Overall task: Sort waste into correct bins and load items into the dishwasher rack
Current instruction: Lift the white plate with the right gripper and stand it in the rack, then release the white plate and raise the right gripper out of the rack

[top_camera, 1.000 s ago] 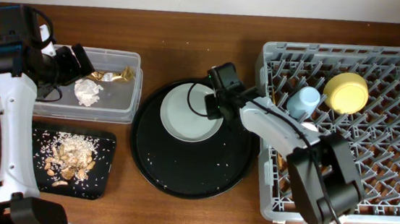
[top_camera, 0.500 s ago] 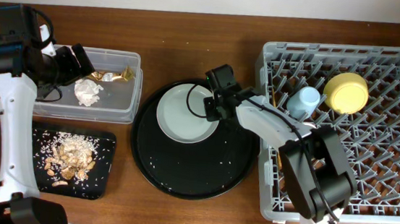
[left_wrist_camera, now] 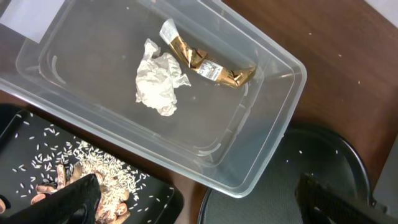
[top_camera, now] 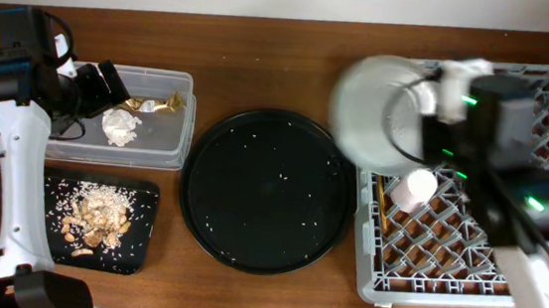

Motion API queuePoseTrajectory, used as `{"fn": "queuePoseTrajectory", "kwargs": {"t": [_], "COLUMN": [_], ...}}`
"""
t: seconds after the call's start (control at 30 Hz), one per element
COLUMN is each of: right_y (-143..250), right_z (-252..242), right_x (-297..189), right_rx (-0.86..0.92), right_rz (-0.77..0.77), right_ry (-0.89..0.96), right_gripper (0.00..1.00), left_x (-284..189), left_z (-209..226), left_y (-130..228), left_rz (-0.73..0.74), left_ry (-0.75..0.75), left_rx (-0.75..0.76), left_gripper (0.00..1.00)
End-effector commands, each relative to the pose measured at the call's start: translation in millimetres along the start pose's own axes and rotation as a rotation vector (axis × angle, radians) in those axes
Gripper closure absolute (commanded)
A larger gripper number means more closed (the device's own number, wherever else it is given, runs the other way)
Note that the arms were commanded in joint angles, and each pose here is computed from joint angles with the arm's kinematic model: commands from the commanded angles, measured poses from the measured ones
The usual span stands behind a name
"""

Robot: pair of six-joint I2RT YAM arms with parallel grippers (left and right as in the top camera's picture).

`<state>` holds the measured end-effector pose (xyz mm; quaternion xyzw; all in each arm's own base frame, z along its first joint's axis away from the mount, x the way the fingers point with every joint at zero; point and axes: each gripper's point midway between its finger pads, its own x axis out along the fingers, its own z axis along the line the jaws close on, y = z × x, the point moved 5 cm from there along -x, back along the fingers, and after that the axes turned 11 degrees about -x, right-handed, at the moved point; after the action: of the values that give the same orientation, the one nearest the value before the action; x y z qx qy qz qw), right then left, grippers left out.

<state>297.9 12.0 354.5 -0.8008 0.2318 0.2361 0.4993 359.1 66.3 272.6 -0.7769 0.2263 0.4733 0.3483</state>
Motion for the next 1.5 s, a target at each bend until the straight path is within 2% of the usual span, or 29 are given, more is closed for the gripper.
{"fn": "queuePoseTrajectory", "kwargs": {"t": [0.0, 0.23, 0.33, 0.47, 0.63, 0.9, 1.17, 1.23, 1.3, 1.4, 1.43, 1.47], "right_y": [33.4, 96.4, 115.4, 125.0, 128.5, 96.1, 83.0, 73.6, 64.6, 53.2, 48.0, 39.7], "right_z": [-57.0, -96.1, -117.4, -117.5, -111.5, -73.4, -70.3, -66.8, -60.2, -43.5, -34.7, -23.4], "right_x": [-21.3, 5.6, 24.1, 52.2, 73.7, 84.9, 93.4, 99.4, 105.2, 111.2, 112.7, 114.0], "right_rx": [-0.100, -0.105, -0.128, -0.153, -0.188, -0.300, -0.270, -0.249, -0.227, -0.194, -0.182, -0.139], "right_rz": [0.130, 0.462, 0.640, 0.720, 0.761, 0.664, 0.576, 0.508, 0.434, 0.332, 0.290, 0.229], "right_ry": [0.223, 0.224, 0.335, 0.310, 0.279, 0.229, 0.218, 0.191, 0.136, 0.009, -0.050, -0.124], "right_gripper": [0.96, 0.96, 0.96, 0.96, 0.96, 0.94, 0.63, 0.52, 0.36, 0.23, 0.16, 0.04], "left_x": [-3.0, -3.1, -3.1, -3.1, -3.0, -3.1, -3.1, -3.1, -3.1, -3.1, -3.1, -3.1], "left_z": [-0.9, -0.8, -0.8, -0.8, -0.9, -0.8, -0.8, -0.8, -0.8, -0.8, -0.8, -0.8], "left_y": [-1.1, -1.2, -1.2, -1.2, -1.1, -1.2, -1.2, -1.2, -1.2, -1.2, -1.2, -1.2], "left_rz": [-0.006, -0.006, -0.006, -0.006, -0.006, -0.006, -0.006, -0.006, -0.006, -0.006, -0.006, -0.006], "left_ry": [0.009, 0.009, 0.009, 0.009, 0.009, 0.009, 0.009, 0.009, 0.009, 0.009, 0.009, 0.009], "left_rx": [-0.003, -0.003, -0.003, -0.003, -0.003, -0.003, -0.003, -0.003, -0.003, -0.003, -0.003, -0.003], "left_gripper": [0.01, 0.01, 0.01, 0.01, 0.01, 0.01, 0.01, 0.01, 0.01, 0.01, 0.01, 0.01]}}
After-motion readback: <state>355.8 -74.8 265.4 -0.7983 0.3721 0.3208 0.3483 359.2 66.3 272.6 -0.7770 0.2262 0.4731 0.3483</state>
